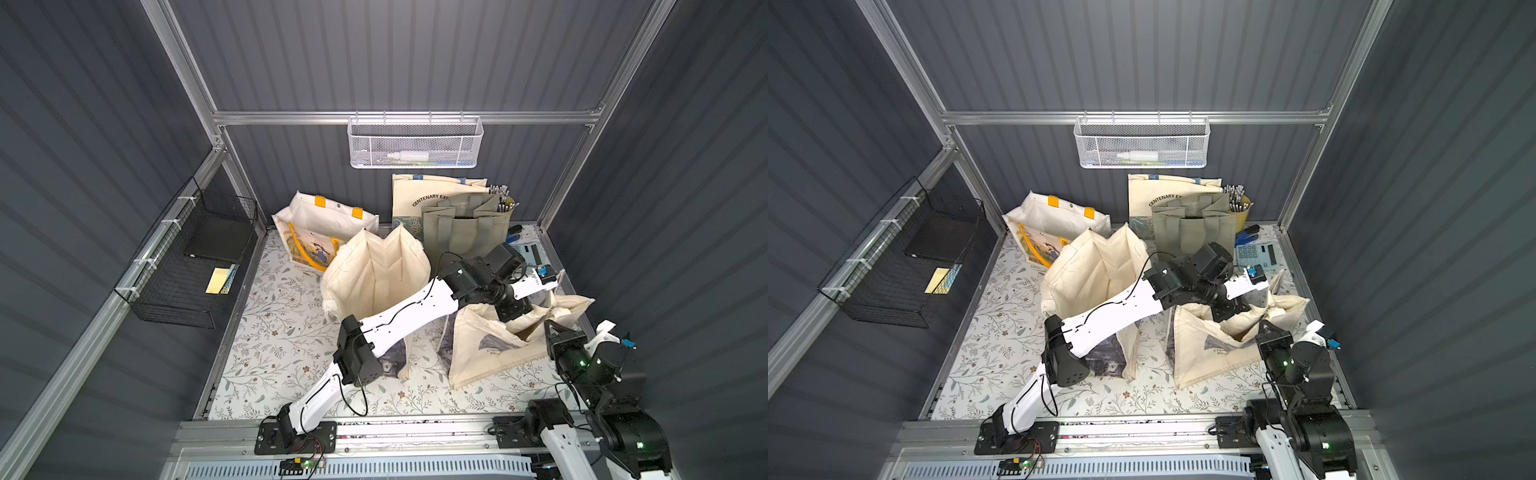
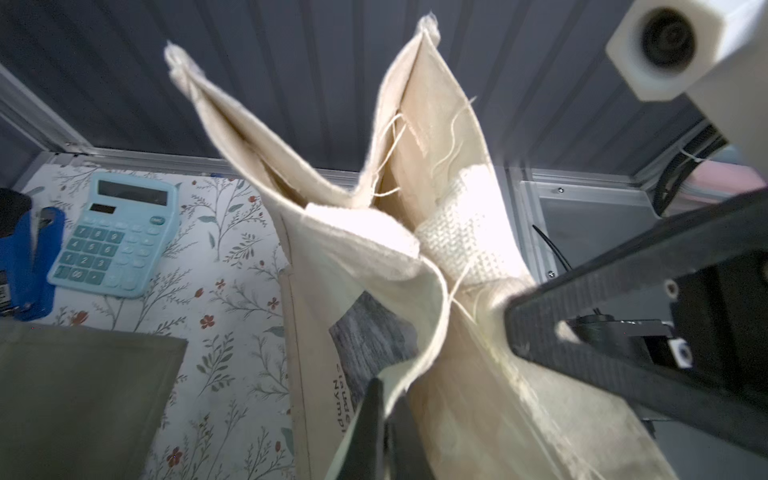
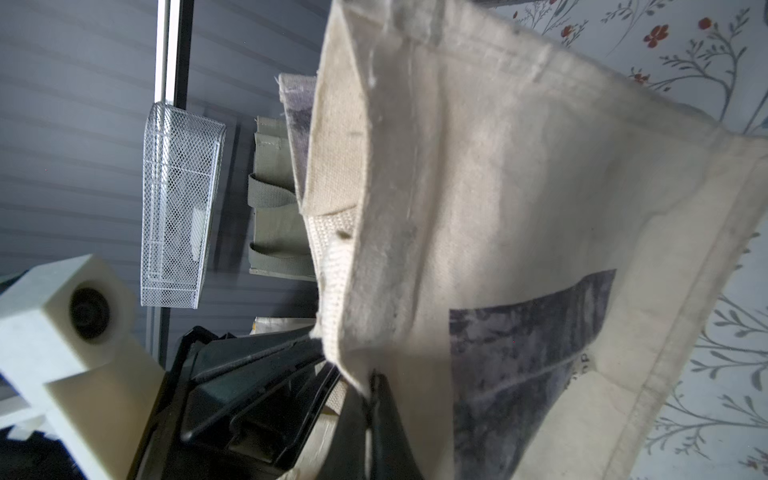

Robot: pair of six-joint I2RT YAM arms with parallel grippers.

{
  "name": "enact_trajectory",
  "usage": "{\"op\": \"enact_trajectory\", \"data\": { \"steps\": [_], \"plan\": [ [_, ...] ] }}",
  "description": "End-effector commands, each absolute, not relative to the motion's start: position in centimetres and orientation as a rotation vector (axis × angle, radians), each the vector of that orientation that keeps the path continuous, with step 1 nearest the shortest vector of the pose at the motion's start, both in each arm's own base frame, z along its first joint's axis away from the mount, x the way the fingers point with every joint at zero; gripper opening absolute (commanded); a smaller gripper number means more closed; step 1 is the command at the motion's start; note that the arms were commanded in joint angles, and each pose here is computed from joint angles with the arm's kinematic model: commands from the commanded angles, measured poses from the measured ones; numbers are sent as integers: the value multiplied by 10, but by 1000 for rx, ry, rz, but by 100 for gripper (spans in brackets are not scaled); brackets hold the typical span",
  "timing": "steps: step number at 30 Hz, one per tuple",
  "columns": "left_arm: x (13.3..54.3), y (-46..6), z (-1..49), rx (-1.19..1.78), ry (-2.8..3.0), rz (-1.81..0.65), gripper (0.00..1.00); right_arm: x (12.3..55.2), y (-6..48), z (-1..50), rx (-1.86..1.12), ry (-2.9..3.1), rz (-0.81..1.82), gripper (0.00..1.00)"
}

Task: Put away the canvas bag
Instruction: Adjust the canvas bag at the center of the board.

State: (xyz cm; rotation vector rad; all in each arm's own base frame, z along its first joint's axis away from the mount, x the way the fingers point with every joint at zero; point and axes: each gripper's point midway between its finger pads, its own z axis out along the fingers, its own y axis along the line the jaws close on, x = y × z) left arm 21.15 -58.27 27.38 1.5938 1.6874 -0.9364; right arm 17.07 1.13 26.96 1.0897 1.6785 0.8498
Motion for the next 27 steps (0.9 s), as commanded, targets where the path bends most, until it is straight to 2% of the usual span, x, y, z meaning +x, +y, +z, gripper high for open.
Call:
{"op": "enact_trajectory", "data": {
  "steps": [1, 5, 6, 12, 17, 18, 19, 21, 27],
  "plan": [
    [192, -598, 293, 1635, 1534, -1063, 0, 165, 7, 256, 1200, 1650, 875, 0],
    [197, -594, 292, 1627, 1552, -1013, 0, 164, 4, 252, 1202, 1648, 848, 0],
    [197, -592, 293, 1627, 1550, -997, 6, 165, 3, 251, 1197, 1653, 837, 0],
    [197, -582, 303, 1633, 1532, -950, 58, 170, 1, 245, 1152, 1681, 779, 1],
    [200, -573, 329, 1583, 1484, -920, 84, 161, -16, 254, 1159, 1632, 681, 0],
    [199, -570, 338, 1569, 1464, -921, 92, 160, -18, 256, 1160, 1627, 668, 0],
    [204, -567, 344, 1542, 1463, -890, 96, 160, -18, 257, 1158, 1624, 664, 0],
    [206, -556, 367, 1493, 1443, -860, 99, 160, -18, 259, 1151, 1620, 670, 0],
    [212, -501, 405, 1358, 1506, -785, 99, 164, -16, 262, 1141, 1615, 686, 0]
  ]
}}
